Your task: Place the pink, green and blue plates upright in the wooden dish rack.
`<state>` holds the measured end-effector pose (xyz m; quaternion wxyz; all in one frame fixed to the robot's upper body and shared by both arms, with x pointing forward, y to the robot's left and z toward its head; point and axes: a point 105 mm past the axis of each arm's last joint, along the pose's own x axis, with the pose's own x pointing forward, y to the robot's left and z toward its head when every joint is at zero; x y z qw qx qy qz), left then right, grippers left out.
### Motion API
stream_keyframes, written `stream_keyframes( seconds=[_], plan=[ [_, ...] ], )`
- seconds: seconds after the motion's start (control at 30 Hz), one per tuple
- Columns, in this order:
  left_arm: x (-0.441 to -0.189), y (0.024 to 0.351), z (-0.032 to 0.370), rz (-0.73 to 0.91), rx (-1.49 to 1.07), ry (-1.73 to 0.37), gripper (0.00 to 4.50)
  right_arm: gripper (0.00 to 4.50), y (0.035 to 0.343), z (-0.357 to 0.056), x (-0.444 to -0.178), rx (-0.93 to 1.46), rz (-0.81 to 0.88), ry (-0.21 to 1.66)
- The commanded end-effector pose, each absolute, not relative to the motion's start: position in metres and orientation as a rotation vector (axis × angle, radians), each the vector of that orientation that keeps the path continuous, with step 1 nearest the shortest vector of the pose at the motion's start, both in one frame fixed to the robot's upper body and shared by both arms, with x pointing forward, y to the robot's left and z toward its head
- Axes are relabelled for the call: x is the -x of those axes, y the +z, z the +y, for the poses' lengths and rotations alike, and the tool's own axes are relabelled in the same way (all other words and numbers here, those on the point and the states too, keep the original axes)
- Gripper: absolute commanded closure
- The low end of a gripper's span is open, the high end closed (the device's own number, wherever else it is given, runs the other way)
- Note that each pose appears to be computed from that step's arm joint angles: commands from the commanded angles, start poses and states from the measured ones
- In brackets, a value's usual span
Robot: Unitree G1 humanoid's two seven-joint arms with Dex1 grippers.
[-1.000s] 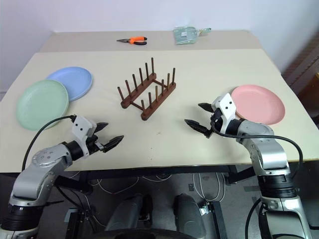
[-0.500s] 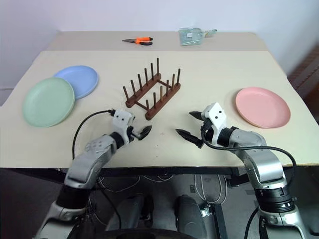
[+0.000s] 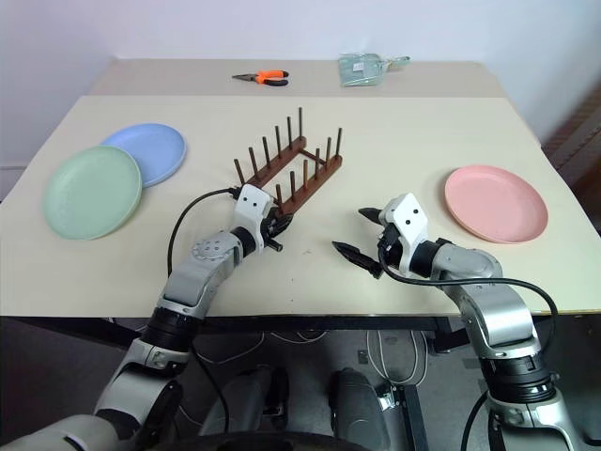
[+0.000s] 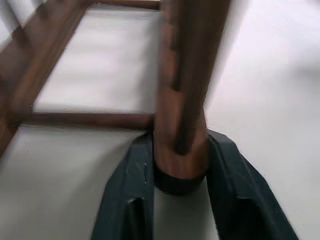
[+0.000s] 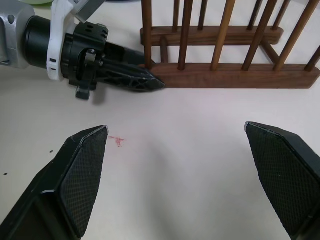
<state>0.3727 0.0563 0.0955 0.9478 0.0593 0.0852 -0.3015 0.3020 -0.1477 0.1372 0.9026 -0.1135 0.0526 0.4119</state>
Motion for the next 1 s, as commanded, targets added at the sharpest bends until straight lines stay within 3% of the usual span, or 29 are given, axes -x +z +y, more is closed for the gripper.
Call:
stream_keyframes(
  seconds=[0.03, 0.23, 0.53, 0.73, 0.77, 0.83, 0.93, 1.0],
  plan=[
    [-0.355, 0.093, 0.043, 0.155, -0.157, -0.794, 3.72, 0.0, 0.147, -0.154, -0.295, 0.292, 0.089, 0.856],
    [-0.325, 0.102, 0.029, 0.119, -0.275, -1.206, 3.72, 0.0, 0.135, -0.173, -0.272, 0.338, 0.215, 0.915],
    [-0.336, 0.082, 0.046, 0.218, -0.509, -1.418, 3.72, 0.0, 0.133, -0.186, -0.267, 0.351, 0.231, 0.864],
    [-0.349, 0.081, 0.067, 0.253, -0.517, -1.308, 0.89, 0.0, 0.132, -0.196, -0.264, 0.36, 0.243, 0.819],
    [-0.349, 0.081, 0.072, 0.263, -0.515, -1.291, 0.89, 0.0, 0.132, -0.197, -0.263, 0.361, 0.246, 0.816],
    [-0.34, 0.081, 0.083, 0.3, -0.472, -1.285, 1.03, 0.55, 0.131, -0.202, -0.261, 0.355, 0.268, 0.812],
    [-0.31, 0.085, 0.093, 0.335, -0.401, -1.336, 2.16, 1.72, 0.117, -0.213, -0.258, 0.394, 0.348, 0.787],
    [-0.297, 0.087, 0.09, 0.338, -0.389, -1.356, 3.16, 2.77, 0.11, -0.219, -0.26, 0.431, 0.38, 0.77]
  ],
)
